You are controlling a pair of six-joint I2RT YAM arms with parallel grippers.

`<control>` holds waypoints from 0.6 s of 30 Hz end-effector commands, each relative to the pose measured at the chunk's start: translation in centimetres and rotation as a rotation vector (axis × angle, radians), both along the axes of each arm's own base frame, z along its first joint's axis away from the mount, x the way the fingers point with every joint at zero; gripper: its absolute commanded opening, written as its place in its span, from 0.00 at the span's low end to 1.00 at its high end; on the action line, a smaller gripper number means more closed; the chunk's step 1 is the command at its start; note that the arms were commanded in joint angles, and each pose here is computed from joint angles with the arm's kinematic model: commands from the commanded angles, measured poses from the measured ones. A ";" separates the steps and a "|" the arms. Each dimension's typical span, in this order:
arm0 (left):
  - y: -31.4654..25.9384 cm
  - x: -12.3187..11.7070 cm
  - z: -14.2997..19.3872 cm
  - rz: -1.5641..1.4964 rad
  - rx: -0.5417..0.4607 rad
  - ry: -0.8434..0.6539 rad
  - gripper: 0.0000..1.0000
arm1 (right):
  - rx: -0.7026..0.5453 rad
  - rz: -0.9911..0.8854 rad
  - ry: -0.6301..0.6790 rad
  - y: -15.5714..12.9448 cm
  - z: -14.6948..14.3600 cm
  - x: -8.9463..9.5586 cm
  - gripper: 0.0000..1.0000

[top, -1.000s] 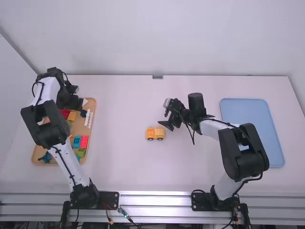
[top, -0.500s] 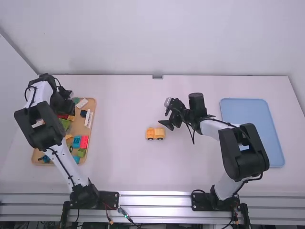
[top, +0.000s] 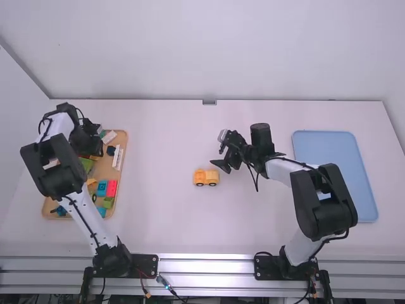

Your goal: Assemble lego blocks to make yellow taxi

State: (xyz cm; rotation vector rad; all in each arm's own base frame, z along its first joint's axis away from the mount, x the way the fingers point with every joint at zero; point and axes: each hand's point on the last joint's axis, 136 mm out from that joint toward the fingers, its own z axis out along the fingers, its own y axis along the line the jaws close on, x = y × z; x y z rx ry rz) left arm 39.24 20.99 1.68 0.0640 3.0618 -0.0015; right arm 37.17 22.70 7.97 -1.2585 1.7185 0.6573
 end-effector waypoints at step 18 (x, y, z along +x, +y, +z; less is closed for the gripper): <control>-0.2 -0.2 -2.8 -0.004 0.013 -0.014 0.52 | 0.013 -0.001 -0.030 0.1 1.4 0.5 0.99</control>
